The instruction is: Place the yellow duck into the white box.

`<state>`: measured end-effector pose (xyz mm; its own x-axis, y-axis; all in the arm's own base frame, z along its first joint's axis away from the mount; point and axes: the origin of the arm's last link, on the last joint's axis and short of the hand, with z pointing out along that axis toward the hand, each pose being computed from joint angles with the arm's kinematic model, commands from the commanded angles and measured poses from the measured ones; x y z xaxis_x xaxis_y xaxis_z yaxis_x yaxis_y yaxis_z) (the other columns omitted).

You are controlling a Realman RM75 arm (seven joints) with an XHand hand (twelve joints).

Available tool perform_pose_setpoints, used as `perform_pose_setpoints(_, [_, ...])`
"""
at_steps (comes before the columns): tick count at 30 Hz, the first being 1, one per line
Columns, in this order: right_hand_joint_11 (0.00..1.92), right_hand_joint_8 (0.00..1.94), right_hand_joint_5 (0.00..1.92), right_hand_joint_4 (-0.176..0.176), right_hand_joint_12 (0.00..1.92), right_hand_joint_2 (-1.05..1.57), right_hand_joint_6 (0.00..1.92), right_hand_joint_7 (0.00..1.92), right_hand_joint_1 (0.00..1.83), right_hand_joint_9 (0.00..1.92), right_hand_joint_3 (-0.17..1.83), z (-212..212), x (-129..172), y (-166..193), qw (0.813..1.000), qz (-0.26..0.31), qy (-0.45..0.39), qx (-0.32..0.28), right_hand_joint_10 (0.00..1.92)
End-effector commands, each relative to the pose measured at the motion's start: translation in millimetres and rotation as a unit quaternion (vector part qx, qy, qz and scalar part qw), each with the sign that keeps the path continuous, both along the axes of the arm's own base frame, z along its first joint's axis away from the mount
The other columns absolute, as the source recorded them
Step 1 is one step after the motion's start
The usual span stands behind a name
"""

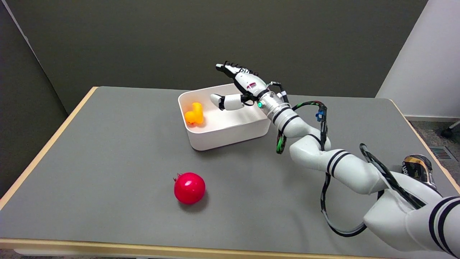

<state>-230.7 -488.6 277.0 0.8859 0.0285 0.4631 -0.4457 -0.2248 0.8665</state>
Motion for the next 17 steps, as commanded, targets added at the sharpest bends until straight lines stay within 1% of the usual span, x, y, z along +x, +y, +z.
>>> perform_pose_setpoints(1, [0.00, 0.00, 0.02, 0.027, 0.70, 0.54, 0.16, 0.00, 0.37, 0.00, 0.91, 36.0, 15.5, 48.9, 0.994, 0.065, -0.057, -0.070, 0.10])
perform_pose_setpoints(4, [0.00, 0.00, 0.02, 0.019, 0.62, 0.55, 0.13, 0.00, 0.38, 0.00, 0.91, 61.3, 26.2, 64.5, 0.986, 0.098, -0.085, -0.104, 0.03])
perform_pose_setpoints(5, [0.00, 0.00, 0.03, 0.018, 0.59, 0.55, 0.12, 0.00, 0.38, 0.00, 0.91, 76.6, 32.3, 72.6, 0.981, 0.114, -0.103, -0.121, 0.01])
perform_pose_setpoints(7, [0.00, 0.00, 0.02, 0.019, 0.57, 0.56, 0.12, 0.00, 0.37, 0.00, 0.91, 95.1, 40.0, 83.6, 0.973, 0.136, -0.129, -0.138, 0.01])
perform_pose_setpoints(9, [0.00, 0.00, 0.02, 0.019, 0.57, 0.56, 0.12, 0.00, 0.36, 0.00, 0.91, 120.9, 50.8, 98.5, 0.960, 0.171, -0.154, -0.160, 0.02])
perform_pose_setpoints(10, [0.00, 0.00, 0.02, 0.024, 0.57, 0.56, 0.15, 0.00, 0.34, 0.00, 0.91, 128.5, 53.4, 104.3, 0.955, 0.183, -0.163, -0.165, 0.04])
perform_pose_setpoints(12, [0.00, 0.00, 0.02, 0.031, 0.57, 0.59, 0.20, 0.00, 0.31, 0.00, 0.89, 146.5, 54.5, 120.7, 0.944, 0.207, -0.184, -0.177, 0.08])
perform_pose_setpoints(13, [0.00, 0.00, 0.01, 0.030, 0.57, 0.61, 0.23, 0.00, 0.31, 0.00, 0.86, 151.8, 52.8, 124.9, 0.941, 0.209, -0.196, -0.181, 0.08])
perform_pose_setpoints(14, [0.00, 0.02, 0.02, 0.029, 0.56, 0.61, 0.23, 0.00, 0.32, 0.00, 0.88, 160.1, 50.6, 132.0, 0.935, 0.215, -0.213, -0.187, 0.08])
perform_pose_setpoints(15, [0.00, 0.04, 0.03, 0.028, 0.55, 0.59, 0.21, 0.00, 0.36, 0.00, 0.94, 166.4, 47.7, 137.4, 0.930, 0.216, -0.226, -0.192, 0.07])
perform_pose_setpoints(17, [0.00, 0.06, 0.04, 0.030, 0.55, 0.60, 0.20, 0.00, 0.36, 0.00, 0.98, 183.3, 39.7, 149.6, 0.917, 0.217, -0.264, -0.207, 0.07])
